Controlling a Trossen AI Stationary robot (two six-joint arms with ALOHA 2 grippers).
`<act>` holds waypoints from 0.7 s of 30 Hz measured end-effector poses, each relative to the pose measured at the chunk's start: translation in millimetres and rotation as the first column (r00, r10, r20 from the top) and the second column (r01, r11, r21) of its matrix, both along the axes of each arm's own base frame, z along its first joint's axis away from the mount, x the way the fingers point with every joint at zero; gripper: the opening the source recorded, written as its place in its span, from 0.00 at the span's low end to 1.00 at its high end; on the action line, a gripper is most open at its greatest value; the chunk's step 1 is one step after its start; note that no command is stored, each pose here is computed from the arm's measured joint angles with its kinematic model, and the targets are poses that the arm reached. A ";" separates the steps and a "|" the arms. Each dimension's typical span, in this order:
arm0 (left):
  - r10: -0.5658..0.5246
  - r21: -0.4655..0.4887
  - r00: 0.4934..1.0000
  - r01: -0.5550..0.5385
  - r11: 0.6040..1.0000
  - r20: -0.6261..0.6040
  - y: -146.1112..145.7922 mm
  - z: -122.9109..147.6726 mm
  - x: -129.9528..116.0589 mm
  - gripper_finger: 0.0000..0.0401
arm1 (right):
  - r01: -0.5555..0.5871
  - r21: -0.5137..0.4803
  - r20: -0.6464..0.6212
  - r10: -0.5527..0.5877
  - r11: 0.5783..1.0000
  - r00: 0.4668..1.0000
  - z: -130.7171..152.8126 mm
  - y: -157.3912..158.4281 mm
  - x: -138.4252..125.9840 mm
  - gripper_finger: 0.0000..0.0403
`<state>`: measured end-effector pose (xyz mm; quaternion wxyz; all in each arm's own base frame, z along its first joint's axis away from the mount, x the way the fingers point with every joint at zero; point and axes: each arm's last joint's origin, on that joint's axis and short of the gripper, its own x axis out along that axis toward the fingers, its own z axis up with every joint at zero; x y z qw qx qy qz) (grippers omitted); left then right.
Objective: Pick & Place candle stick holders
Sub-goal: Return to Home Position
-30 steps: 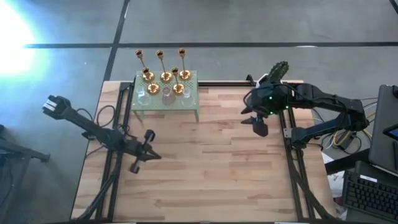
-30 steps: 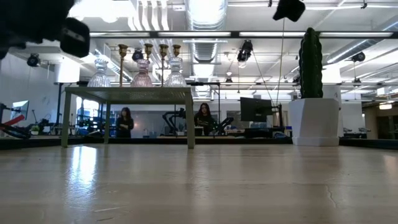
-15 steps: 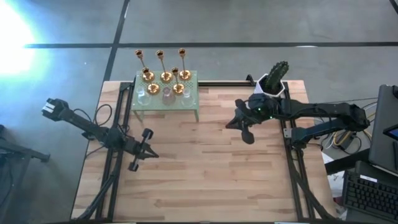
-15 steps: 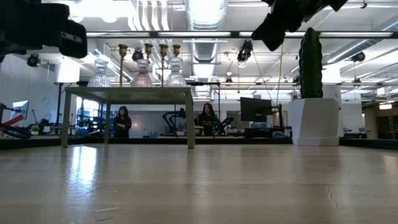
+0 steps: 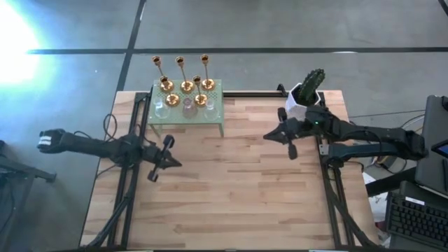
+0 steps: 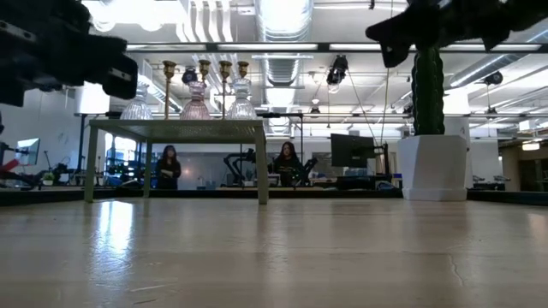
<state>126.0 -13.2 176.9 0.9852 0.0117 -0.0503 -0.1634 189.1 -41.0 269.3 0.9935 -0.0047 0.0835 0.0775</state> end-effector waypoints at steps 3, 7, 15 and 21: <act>0.021 -0.018 0.999 -0.021 1.000 -0.036 4.4 -2.7 -0.1 0.00 | 0.027 0.003 0.050 -0.027 1.000 0.998 -9.4 -1.6 -11.0 0.02; 0.031 -0.018 0.999 -0.032 0.999 -0.043 6.5 -3.3 -1.1 0.00 | 0.038 0.017 0.092 -0.039 0.999 0.995 -23.3 0.5 -24.1 0.02; 0.068 0.013 0.996 -0.067 0.998 -0.050 10.9 -4.9 -3.0 0.00 | 0.015 0.038 0.228 -0.023 0.999 0.973 -47.6 8.1 -46.6 0.02; 0.090 0.018 0.993 -0.089 0.996 -0.080 15.8 -7.7 -4.8 0.00 | 0.014 0.045 0.268 -0.025 0.999 0.963 -62.9 12.0 -59.3 0.02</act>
